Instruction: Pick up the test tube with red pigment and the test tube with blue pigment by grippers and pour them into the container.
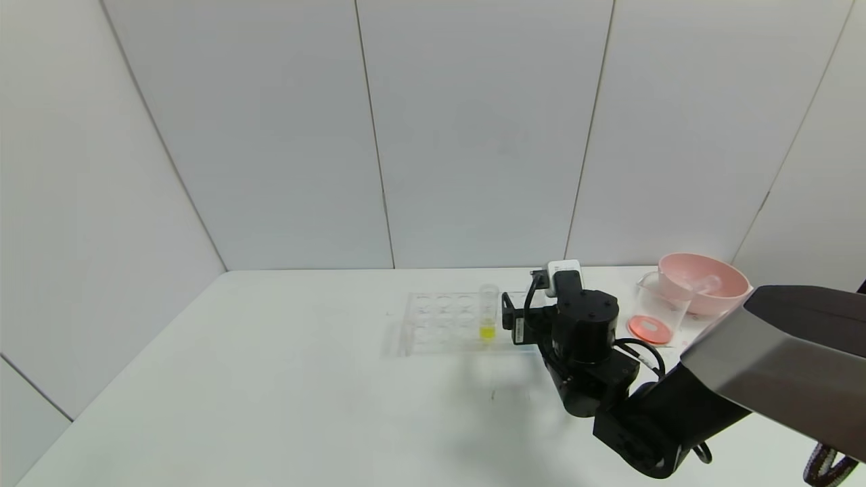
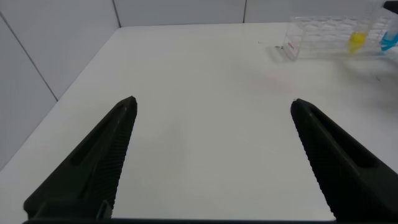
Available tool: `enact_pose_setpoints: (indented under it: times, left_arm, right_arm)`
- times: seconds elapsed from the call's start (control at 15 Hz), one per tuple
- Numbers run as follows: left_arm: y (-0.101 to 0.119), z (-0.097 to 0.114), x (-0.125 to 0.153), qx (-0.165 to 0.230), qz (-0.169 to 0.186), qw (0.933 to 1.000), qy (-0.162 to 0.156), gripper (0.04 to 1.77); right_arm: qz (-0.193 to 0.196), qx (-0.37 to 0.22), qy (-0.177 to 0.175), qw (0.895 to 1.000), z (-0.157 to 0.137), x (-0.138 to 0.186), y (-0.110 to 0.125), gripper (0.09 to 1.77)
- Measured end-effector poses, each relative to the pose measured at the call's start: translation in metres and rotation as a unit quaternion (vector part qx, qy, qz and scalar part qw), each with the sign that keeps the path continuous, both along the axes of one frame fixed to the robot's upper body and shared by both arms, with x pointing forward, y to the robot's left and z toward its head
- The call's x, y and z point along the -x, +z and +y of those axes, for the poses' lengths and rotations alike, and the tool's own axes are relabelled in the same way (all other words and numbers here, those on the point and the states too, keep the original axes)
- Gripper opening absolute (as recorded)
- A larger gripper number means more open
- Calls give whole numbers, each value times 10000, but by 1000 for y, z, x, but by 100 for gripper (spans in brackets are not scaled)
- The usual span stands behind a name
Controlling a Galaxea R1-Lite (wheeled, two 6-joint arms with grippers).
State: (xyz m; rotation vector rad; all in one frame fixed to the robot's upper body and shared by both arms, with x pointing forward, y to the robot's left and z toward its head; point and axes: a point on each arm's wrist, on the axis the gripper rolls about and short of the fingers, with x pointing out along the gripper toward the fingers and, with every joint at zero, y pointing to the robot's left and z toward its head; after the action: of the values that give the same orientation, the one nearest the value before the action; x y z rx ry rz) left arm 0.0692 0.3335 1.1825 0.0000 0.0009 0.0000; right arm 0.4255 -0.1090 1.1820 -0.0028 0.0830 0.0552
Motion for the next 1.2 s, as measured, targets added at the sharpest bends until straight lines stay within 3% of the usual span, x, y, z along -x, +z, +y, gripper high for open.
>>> enact_pose_setpoints:
  times: [0.07,0.27,0.53,0.6,1.2]
  left_arm:
    - [0,0,0,0,0,10000,0,176]
    - [0,0,0,-2,0,10000,0,176]
    - [0,0,0,0,0,10000,0,176]
    - [0,0,0,0,0,10000,0,176]
    - [0,0,0,0,0,10000,0,176]
  right_arm:
    - [-6,2,-2,10000,0,0,0,171]
    - [-2,-2,23,10000,1,1,0,119]
    - [8,5,38,10000,2,2,-1,74]
    - [11,8,45,10000,3,2,-1,47]
    - [-18,42,58,10000,4,2,0,47]
